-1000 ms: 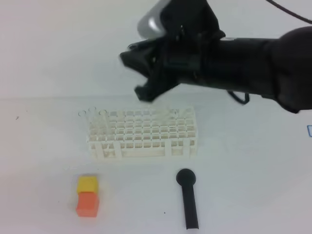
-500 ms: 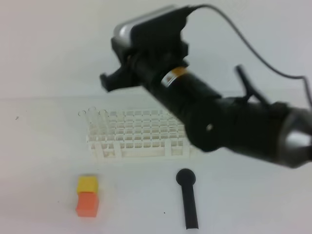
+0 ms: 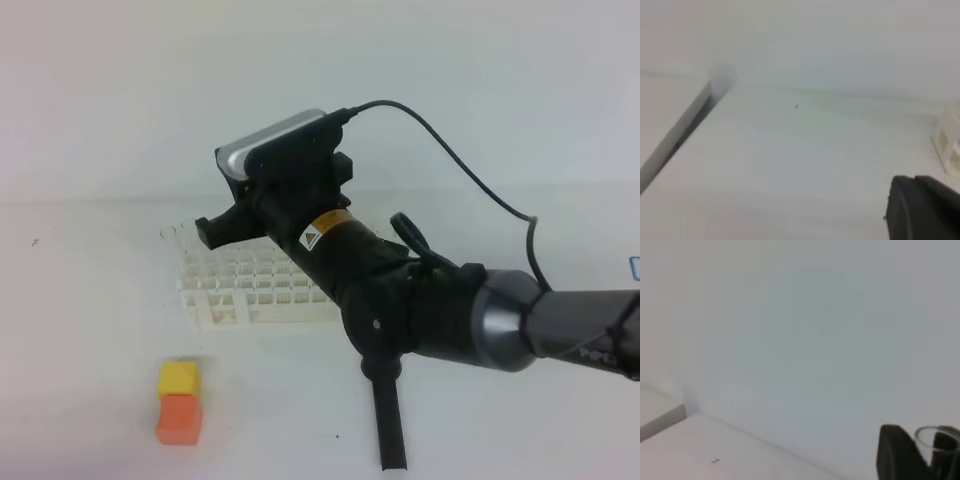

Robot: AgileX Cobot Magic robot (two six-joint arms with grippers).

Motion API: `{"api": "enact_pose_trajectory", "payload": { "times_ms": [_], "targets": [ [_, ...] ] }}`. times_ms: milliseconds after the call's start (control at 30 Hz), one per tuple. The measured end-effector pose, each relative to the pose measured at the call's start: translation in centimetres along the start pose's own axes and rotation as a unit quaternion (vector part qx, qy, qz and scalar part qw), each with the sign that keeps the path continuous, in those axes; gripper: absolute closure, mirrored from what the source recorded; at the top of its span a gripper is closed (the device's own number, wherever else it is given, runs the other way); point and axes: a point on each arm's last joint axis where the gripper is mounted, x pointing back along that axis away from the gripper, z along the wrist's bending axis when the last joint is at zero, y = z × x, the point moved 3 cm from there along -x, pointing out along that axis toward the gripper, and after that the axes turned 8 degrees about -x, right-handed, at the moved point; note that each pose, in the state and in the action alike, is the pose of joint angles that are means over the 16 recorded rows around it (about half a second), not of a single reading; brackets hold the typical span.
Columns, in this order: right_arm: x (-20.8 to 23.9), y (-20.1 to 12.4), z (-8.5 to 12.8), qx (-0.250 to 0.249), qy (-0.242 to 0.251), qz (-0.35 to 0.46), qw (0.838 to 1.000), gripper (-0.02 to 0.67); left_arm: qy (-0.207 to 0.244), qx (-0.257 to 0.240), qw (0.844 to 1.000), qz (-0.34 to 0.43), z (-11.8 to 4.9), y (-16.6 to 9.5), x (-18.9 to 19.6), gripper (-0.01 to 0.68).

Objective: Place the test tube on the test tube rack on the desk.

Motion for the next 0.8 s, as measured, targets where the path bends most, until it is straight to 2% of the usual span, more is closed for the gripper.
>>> {"api": "enact_pose_trajectory", "payload": {
  "times_ms": [167,467,800],
  "targets": [
    [-0.1,-0.6,0.3,-0.005,0.006,-0.011,1.0,0.526,-0.01,0.008,0.999,0.038,-0.4,-1.5,-0.2,0.673],
    [-0.3,-1.4,0.6,-0.009,0.01,-0.02,1.0,0.526,-0.03,0.019,0.997,0.074,-0.8,-2.4,-0.1,0.674],
    [-0.5,-2.8,0.6,-0.003,0.008,-0.02,1.0,0.526,-0.111,-0.009,0.992,0.065,-2.1,-2.3,0.1,0.674]
  ]
}}
